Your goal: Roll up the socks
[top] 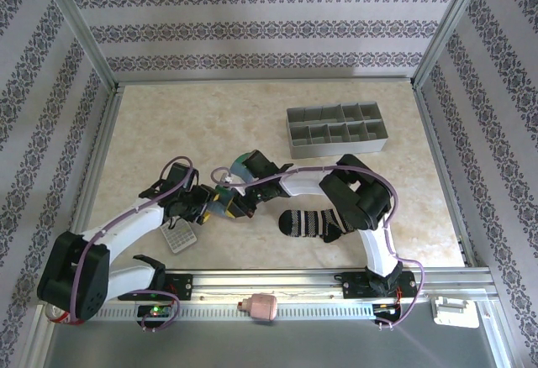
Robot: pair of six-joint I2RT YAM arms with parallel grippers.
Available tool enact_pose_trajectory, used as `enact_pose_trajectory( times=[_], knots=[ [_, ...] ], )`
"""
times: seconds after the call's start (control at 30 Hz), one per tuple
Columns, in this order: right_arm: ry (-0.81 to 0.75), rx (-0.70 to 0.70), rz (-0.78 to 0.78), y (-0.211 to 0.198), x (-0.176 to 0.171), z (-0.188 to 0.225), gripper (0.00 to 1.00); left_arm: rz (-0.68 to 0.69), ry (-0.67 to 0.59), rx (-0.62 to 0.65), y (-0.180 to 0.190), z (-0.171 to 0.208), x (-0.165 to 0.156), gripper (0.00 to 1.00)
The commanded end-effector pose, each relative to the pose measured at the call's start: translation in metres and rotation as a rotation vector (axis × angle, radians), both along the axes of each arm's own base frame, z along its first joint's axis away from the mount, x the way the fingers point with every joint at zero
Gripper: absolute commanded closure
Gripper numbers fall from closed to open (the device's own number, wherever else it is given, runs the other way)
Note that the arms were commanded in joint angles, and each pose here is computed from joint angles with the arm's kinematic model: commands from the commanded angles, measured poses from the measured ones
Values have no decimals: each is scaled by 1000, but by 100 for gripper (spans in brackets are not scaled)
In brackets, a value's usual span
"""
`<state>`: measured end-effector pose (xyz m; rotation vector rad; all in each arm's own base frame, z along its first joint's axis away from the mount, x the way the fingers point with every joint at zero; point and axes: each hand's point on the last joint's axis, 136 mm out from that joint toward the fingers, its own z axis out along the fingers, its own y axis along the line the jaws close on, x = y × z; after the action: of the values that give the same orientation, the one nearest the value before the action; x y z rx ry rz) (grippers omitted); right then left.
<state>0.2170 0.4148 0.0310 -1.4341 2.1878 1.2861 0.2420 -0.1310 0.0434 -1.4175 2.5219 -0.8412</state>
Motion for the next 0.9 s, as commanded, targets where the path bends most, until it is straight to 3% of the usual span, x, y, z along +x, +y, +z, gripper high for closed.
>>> enact_pose_trajectory(
  times=[0.0, 0.2, 0.4, 0.5, 0.6, 0.7, 0.87],
  knots=[
    [238, -243, -48, -44, -30, -63, 100, -6, -36, -35, -11, -5, 11, 46],
    [261, -246, -57, -48, -27, -66, 100, -9, -11, -38, -19, -19, 13, 60],
    [191, -246, -54, -48, -19, -62, 98, -10, 216, 15, -13, -41, -25, 98],
    [-3, -204, -51, -48, -10, -44, 77, 7, 311, 25, -11, -43, -44, 100],
    [-330, -173, -43, -49, -3, -17, 60, 23, 378, 65, -6, -37, -54, 100],
    [-671, -161, -48, -51, 1, 10, 50, 40, 413, 110, -1, -31, -55, 100],
    [-895, -224, -50, -53, -4, 20, 44, 39, 460, 156, 1, -30, -56, 100]
  ],
)
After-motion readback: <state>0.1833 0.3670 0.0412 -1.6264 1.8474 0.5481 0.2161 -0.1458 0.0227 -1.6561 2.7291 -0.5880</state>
